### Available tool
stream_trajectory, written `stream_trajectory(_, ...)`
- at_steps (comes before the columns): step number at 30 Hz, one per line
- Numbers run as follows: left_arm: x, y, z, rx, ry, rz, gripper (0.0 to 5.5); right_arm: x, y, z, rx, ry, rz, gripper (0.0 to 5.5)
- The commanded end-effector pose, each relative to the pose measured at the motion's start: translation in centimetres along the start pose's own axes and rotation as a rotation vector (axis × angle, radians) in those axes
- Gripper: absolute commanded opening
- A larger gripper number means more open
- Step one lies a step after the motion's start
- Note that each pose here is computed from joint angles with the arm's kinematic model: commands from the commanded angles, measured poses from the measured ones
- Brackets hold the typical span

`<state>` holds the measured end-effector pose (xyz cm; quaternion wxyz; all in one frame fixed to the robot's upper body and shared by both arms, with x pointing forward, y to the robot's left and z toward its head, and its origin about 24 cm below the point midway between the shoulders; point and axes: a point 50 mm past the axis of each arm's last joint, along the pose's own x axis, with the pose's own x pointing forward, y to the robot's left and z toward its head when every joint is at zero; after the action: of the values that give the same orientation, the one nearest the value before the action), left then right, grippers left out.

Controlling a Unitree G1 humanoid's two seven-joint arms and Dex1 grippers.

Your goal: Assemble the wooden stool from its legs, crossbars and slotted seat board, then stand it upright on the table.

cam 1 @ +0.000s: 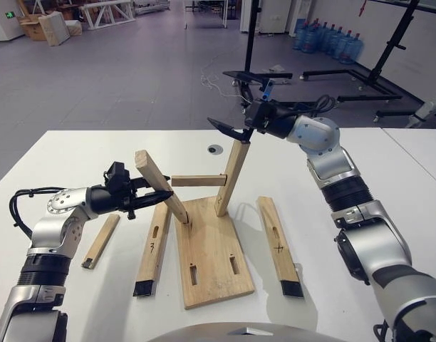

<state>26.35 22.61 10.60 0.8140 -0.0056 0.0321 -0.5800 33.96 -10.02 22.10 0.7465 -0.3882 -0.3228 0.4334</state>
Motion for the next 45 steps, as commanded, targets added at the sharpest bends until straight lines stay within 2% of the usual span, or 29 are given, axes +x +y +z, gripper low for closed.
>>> stream_trajectory(1,-1.4,-0.1,-3.5,-0.160,0.163,0.062,2.01,-1.0,4.0,-2.2,0.056,0.110,0.191,4.83)
stream_trajectory(12,-1.5,0.4,-4.3,-0.277,0.261,-0.033,2.01,-0.6,4.4,-2.1,0.039,0.091,0.219,4.83)
stream_trajectory(19,-1.2,1.5,-5.4,-0.346,0.277,0.017,2.01,-0.4,4.8,-2.0,0.016,0.080,0.236,4.83)
stream_trajectory(32,0.2,1.5,-5.5,-0.321,0.341,-0.077,2.01,0.2,4.8,-1.4,-0.009,0.049,0.248,4.83)
stream_trajectory(38,-0.5,2.1,-5.0,-0.314,0.301,-0.022,2.01,0.0,5.0,-1.7,-0.021,0.059,0.263,4.83)
stream_trajectory(45,1.1,1.1,-5.5,-0.282,0.351,-0.121,2.01,0.5,4.8,-1.1,-0.024,0.035,0.253,4.83)
